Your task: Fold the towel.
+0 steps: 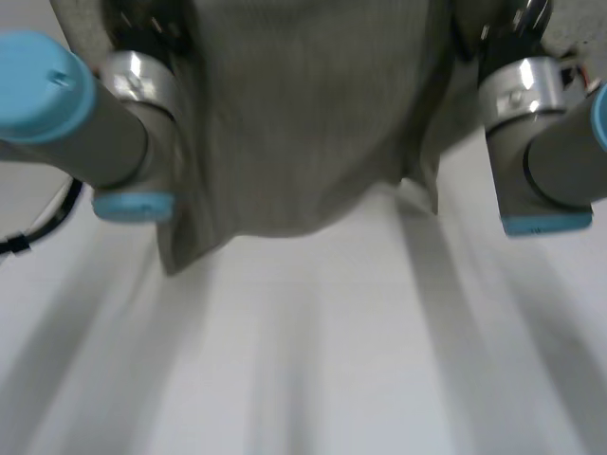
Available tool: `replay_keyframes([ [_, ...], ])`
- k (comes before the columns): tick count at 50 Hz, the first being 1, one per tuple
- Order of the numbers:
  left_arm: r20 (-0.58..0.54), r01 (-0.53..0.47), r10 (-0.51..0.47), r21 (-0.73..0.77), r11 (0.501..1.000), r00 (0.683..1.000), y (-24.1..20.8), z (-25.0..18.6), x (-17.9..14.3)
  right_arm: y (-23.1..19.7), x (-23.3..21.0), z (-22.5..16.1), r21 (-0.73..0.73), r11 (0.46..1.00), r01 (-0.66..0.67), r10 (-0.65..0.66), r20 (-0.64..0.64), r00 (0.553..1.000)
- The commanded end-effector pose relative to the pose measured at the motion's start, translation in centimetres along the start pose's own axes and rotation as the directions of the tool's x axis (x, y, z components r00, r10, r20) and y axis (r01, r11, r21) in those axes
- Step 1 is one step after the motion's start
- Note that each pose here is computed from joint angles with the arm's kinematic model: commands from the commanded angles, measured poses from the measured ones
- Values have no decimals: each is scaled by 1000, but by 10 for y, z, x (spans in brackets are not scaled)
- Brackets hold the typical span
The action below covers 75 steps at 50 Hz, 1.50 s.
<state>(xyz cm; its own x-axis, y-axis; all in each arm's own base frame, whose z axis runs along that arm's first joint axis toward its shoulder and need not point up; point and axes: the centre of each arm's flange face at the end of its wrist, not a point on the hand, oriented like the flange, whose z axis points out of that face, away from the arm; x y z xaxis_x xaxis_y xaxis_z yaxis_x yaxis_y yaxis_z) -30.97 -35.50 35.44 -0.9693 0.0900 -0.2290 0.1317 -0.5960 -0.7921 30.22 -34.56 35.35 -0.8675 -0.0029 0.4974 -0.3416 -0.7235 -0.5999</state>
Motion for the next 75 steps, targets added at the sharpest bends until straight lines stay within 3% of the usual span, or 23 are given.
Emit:
replay_keyframes([
  [1, -39, 4, -2, 51, 999, 999, -24, -5, -11, -7, 2, 2, -5, 1000, -8, 9, 15, 1000],
  [3, -74, -4, 5, 4, 1000, 997, -14, -16, -8, -3, -5, -5, -52, 999, -12, 17, 83, 996],
  [5, -168, -31, 16, -87, 996, 986, 10, -42, 4, 6, -22, -26, -148, 989, -17, 53, 244, 968],
  [6, -168, -31, 16, -88, 996, 986, 10, -42, 4, 6, -22, -26, -149, 989, -17, 54, 245, 968],
  [8, -246, -55, 11, -174, 983, 969, 32, -69, 12, 18, -39, -54, -263, 965, -8, 114, 391, 913],
  [9, -246, -55, 10, -175, 983, 969, 33, -70, 12, 18, -40, -54, -264, 965, -8, 114, 392, 913],
  [12, -335, -105, 3, -286, 953, 942, 54, -111, 15, 36, -58, -96, -422, 906, 33, 205, 505, 838],
  [19, -412, -243, 59, -411, 879, 909, 90, -160, 7, 58, -73, -148, -582, 807, 103, 311, 567, 763],
  [24, -504, -377, 113, -460, 804, 856, 108, -202, 2, 63, -79, -195, -674, 713, 193, 393, 612, 686],
  [27, -515, -387, 113, -463, 797, 849, 108, -208, 2, 65, -79, -206, -695, 689, 202, 417, 610, 674],
  [33, -512, -387, 116, -462, 798, 851, 106, -208, 1, 60, -73, -206, -701, 689, 184, 409, 586, 700],
  [35, -511, -385, 117, -458, 801, 852, 104, -207, 0, 54, -63, -199, -703, 696, 144, 386, 536, 751],
  [38, -505, -382, 120, -455, 804, 855, 102, -206, -1, 51, -56, -197, -731, 675, 100, 395, 472, 788],
  [45, -500, -380, 121, -457, 804, 858, 101, -205, -1, 48, -49, -203, -781, 625, 12, 454, 376, 808],
  [57, -487, -380, 128, -464, 800, 864, 105, -203, -5, 71, -36, -200, -797, 603, -33, 423, 285, 860],
  [65, -462, -381, 143, -477, 792, 875, 111, -196, -15, 89, -28, -198, -851, 493, -178, 502, 111, 857],
  [70, -455, -379, 147, -476, 793, 878, 111, -194, -17, 103, -34, -202, -879, 370, -300, 581, -33, 813],
  [71, -455, -380, 149, -474, 794, 878, 111, -193, -17, 103, -34, -202, -879, 370, -300, 581, -33, 813],
  [73, -454, -379, 148, -475, 794, 878, 111, -193, -17, 108, -42, -209, -895, 305, -325, 618, -74, 783],
  [75, -454, -379, 148, -475, 794, 878, 111, -193, -17, 110, -45, -212, -904, 275, -327, 632, -87, 770],
])
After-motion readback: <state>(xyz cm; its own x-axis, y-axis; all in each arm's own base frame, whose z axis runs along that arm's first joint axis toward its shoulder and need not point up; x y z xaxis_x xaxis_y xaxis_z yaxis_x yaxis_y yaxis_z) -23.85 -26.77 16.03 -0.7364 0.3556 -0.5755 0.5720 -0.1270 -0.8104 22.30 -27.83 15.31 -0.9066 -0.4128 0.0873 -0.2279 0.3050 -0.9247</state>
